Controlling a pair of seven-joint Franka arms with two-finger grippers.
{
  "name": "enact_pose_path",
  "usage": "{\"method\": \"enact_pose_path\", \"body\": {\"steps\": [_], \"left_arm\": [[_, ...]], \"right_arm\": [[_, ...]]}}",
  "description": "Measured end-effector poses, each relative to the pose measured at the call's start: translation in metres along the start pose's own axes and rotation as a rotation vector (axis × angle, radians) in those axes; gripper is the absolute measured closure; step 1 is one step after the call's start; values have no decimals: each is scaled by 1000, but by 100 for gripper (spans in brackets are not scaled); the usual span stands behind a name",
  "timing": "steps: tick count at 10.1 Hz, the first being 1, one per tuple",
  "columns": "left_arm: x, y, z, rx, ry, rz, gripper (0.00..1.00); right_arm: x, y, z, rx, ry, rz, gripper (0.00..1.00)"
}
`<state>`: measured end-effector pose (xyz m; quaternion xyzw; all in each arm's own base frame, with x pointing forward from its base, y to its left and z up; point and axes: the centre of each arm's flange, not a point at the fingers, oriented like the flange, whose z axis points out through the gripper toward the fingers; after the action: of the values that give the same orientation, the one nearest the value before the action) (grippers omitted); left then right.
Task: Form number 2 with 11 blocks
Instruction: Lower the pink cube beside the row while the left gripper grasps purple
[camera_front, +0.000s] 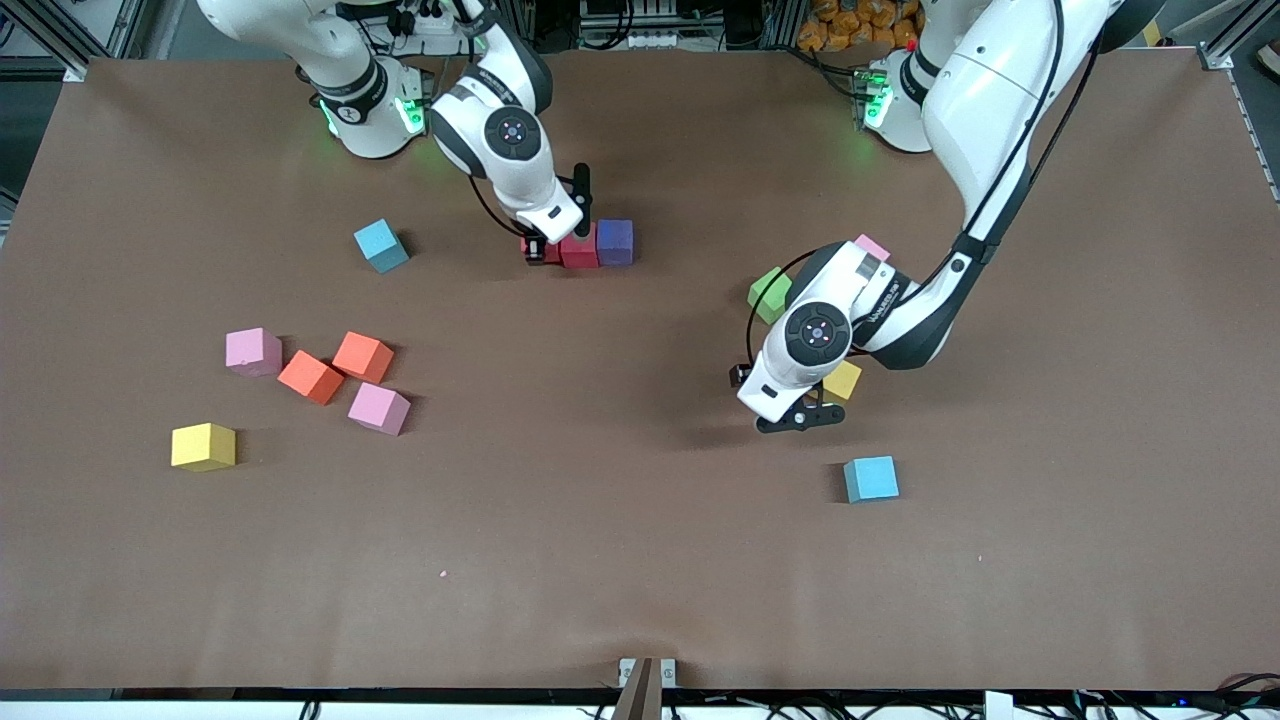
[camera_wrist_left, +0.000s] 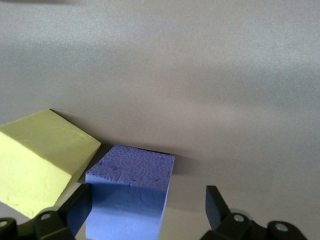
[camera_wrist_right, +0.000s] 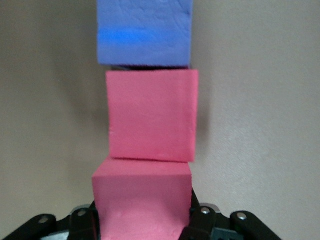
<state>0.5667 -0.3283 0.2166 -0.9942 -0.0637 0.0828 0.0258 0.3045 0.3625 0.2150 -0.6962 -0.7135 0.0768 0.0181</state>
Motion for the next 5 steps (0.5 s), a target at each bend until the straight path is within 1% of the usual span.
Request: {"method": "enact_pose_path", "body": {"steps": [5], "left_arm": [[5, -12, -9, 15, -9, -9, 0]], "right_arm": [[1, -1, 0, -2, 2, 9, 40]]}}
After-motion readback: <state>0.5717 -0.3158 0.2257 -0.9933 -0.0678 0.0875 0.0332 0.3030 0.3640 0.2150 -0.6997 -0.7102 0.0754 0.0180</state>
